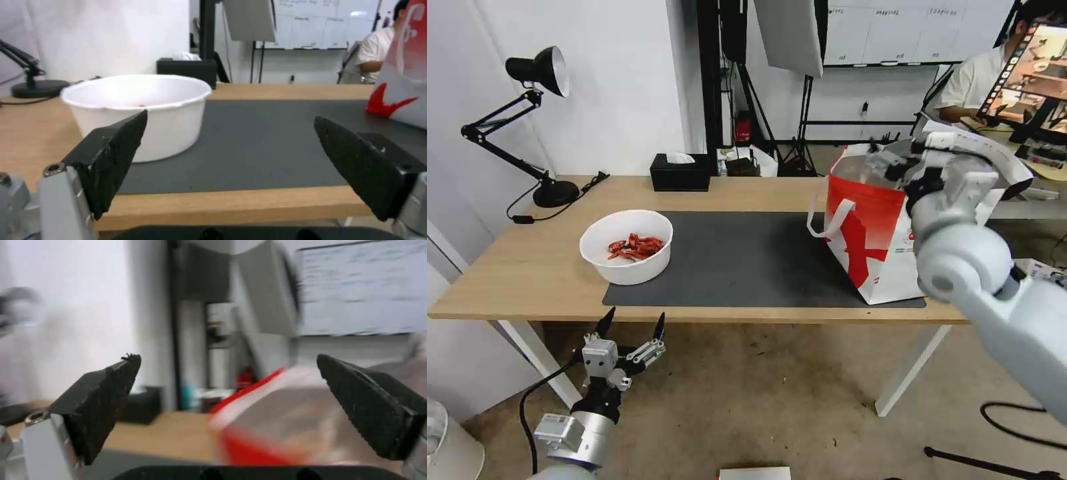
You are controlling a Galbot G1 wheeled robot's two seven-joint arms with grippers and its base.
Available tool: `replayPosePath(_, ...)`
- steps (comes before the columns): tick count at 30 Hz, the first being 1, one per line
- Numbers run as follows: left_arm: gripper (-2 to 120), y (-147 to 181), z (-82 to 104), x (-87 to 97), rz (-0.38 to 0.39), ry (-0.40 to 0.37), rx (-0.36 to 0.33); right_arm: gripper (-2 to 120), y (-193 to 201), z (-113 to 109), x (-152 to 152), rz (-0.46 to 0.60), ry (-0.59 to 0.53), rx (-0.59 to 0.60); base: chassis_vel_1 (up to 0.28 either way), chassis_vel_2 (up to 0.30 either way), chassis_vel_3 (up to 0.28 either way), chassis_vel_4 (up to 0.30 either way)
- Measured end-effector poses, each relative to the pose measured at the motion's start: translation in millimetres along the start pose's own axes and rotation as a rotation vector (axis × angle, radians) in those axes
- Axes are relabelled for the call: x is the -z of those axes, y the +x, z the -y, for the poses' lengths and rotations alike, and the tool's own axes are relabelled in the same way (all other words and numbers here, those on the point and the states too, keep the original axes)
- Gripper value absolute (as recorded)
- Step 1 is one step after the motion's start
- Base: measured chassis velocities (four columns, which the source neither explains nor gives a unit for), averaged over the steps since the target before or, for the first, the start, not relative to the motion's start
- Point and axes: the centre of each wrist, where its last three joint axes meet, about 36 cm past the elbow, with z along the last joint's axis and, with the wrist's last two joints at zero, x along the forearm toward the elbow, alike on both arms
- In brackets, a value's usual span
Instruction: Pick up the trash from the table and place it into the takeout bag.
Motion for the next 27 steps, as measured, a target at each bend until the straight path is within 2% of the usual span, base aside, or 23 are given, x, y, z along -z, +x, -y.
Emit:
replayPosePath(1, 100, 0, 0.0, 0.0, 0.0, 0.0, 0.0, 100, 0, 0, 0, 0.0, 0.0, 0.0, 0.0, 0.0, 0.0, 0.0)
replayPosePath(3, 100, 5, -0.5, 4.4, 0.005, -0.003, 0.026, 100, 21, -11, -23, -0.017, -0.039, 0.097, 0.0, 0.0, 0.0, 0.0)
replayPosePath(4, 100, 5, -0.5, 4.4, 0.005, -0.003, 0.026, 100, 21, -11, -23, -0.017, -0.039, 0.097, 0.0, 0.0, 0.0, 0.0)
replayPosePath(7, 100, 7, 0.2, 5.1, 0.007, -0.004, 0.036, 100, 58, -18, -58, -0.007, -0.039, 0.136, 0.0, 0.0, 0.0, 0.0)
replayPosePath(11, 100, 9, 2.2, -1.0, -0.009, -0.007, 0.036, 100, 107, -23, -99, -0.041, -0.043, 0.108, 0.0, 0.0, 0.0, 0.0)
replayPosePath(12, 100, 9, 2.2, -1.0, -0.009, -0.007, 0.036, 100, 107, -23, -99, -0.041, -0.043, 0.108, 0.0, 0.0, 0.0, 0.0)
replayPosePath(14, 100, 10, 3.2, -5.5, -0.02, -0.009, 0.037, 100, 141, -26, -130, -0.079, -0.022, 0.058, 0.0, 0.0, 0.0, 0.0)
replayPosePath(15, 100, 10, 3.2, -5.5, -0.02, -0.009, 0.037, 100, 141, -26, -130, -0.079, -0.022, 0.058, 0.0, 0.0, 0.0, 0.0)
replayPosePath(16, 100, 10, 3.1, -7.4, -0.025, -0.014, 0.037, 100, 156, -29, -144, -0.108, -0.012, 0.028, 0.0, 0.0, 0.0, 0.0)
replayPosePath(21, 100, 11, -0.8, -16.7, -0.051, -0.033, 0.037, 100, 181, -36, -164, -0.175, 0.01, -0.028, 0.0, 0.0, 0.0, 0.0)
replayPosePath(27, 100, 10, -3.6, -22.7, -0.065, -0.039, 0.039, 100, 183, -37, -165, -0.212, 0.034, -0.044, 0.0, 0.0, 0.0, 0.0)
